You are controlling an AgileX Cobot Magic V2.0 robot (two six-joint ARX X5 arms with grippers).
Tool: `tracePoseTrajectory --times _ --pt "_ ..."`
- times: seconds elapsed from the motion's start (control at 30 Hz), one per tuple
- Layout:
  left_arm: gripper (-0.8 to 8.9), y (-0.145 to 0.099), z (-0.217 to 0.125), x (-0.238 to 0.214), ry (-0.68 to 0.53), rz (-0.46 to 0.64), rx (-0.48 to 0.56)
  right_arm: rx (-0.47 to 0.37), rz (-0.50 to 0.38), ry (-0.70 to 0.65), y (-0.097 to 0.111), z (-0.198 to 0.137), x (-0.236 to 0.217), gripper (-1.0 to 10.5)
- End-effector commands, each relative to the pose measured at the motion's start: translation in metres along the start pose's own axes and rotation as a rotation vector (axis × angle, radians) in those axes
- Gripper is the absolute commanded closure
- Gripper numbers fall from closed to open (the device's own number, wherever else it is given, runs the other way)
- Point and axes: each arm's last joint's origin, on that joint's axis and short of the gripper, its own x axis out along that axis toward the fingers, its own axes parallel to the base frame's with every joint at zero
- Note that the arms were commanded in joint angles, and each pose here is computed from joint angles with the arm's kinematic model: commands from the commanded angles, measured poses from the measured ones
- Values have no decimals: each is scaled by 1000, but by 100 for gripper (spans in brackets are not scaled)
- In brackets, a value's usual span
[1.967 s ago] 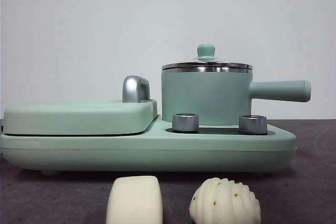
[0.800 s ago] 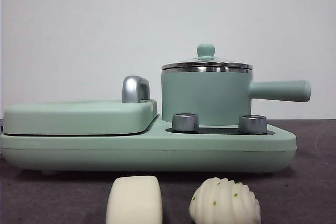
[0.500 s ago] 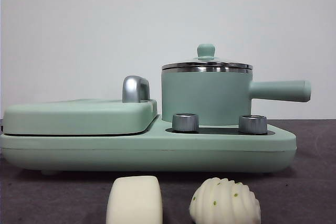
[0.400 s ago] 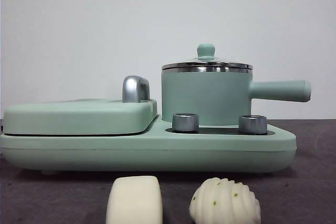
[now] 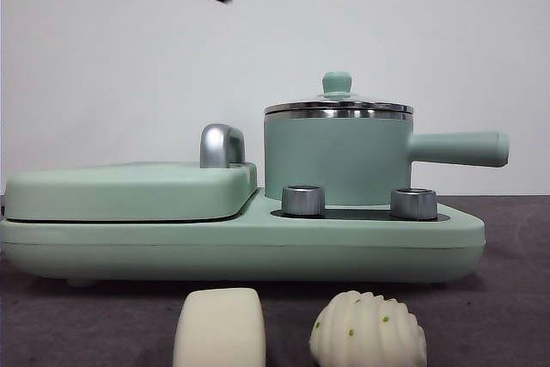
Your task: Put the buns in a small steamer
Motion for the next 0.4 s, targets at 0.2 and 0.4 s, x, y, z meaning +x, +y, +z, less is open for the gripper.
tracePoseTrajectory --times 0.2,0.4 --pt "318 -1 29 70 128 46 58 -1 13 -13 3 5 -2 509" --pt "318 -10 38 114 184 133 115 2 9 -13 3 5 -2 509"
